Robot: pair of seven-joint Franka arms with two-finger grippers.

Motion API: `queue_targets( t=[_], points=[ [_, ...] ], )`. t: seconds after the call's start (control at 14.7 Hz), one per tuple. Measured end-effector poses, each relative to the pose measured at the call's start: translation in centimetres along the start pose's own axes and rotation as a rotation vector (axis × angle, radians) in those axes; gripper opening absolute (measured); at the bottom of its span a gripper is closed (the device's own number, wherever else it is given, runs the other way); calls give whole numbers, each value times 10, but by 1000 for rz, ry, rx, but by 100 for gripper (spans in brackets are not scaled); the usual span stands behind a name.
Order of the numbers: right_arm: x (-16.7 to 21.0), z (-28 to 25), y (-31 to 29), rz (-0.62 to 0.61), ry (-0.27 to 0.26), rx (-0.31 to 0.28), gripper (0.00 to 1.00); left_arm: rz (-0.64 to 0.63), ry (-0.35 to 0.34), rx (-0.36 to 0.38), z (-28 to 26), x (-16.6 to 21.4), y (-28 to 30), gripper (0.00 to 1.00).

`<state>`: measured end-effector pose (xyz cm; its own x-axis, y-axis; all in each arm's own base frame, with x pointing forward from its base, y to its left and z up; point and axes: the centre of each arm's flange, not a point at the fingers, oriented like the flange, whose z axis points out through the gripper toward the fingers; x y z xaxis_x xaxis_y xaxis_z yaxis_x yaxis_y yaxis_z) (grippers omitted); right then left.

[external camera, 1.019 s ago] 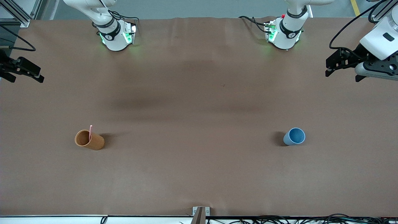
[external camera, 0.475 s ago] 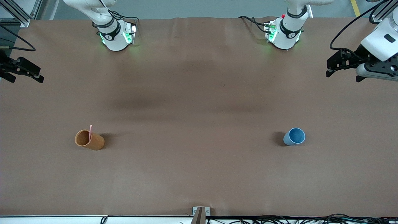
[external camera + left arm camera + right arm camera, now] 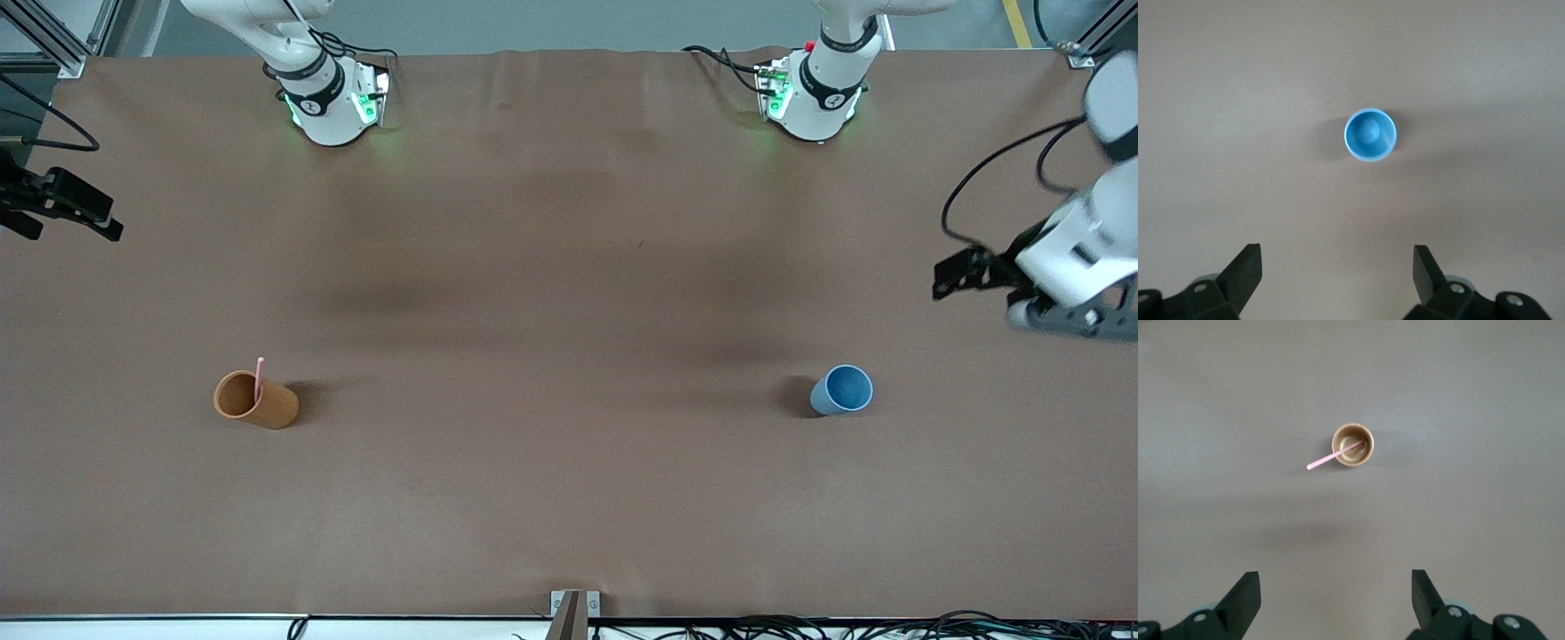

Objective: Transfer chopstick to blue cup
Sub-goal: 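Reach the right gripper to the orange cup and the left gripper to the blue cup, then grasp the blue cup with the left gripper and slide it toward the orange cup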

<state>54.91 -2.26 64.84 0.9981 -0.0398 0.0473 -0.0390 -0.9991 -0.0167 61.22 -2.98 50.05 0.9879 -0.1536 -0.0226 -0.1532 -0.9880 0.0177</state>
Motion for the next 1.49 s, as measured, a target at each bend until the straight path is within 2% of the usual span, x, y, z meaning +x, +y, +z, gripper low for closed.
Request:
queue_targets(
  t=[0.2, 0.48, 0.68, 0.75, 0.81, 0.95, 1.02, 1.15, 1.22, 1.29, 1.36, 1.43, 1.49],
  points=[
    [20, 30, -4, -10, 11, -10, 100, -3, 2, 0, 78, 17, -3, 100],
    [53, 116, -23, -70, 47, -77, 99, -22, 2, -23, 152, 27, -4, 100],
    [57, 175, -35, -114, 69, -98, 96, -30, 26, -16, 199, 23, -6, 100],
    [56, 194, -39, -134, 91, -105, 96, -31, 32, -13, 212, 22, -7, 100],
    [53, 214, -49, -163, 115, -103, 90, -32, 35, -12, 223, 21, -8, 100],
    [39, 251, -81, -245, 106, -120, 74, -34, 34, -10, 239, 22, -8, 97],
    [31, 264, -91, -286, 87, -144, 72, -35, 33, -10, 244, 22, -9, 89],
    [20, 282, -94, -339, 63, -190, 56, -39, 34, -11, 249, 22, -9, 69],
    [17, 287, -92, -354, 67, -205, 56, -42, 36, -13, 250, 23, -9, 61],
    [16, 290, -90, -365, 75, -214, 48, -44, 38, -15, 250, 23, -9, 48],
    [17, 290, -89, -373, 81, -223, 43, -45, 39, -16, 250, 23, -9, 38],
    [17, 289, -89, -381, 86, -232, 43, -45, 43, -16, 249, 24, -9, 29],
    [17, 288, -89, -387, 92, -236, 37, -43, 50, -16, 245, 27, -8, 19]
  ],
)
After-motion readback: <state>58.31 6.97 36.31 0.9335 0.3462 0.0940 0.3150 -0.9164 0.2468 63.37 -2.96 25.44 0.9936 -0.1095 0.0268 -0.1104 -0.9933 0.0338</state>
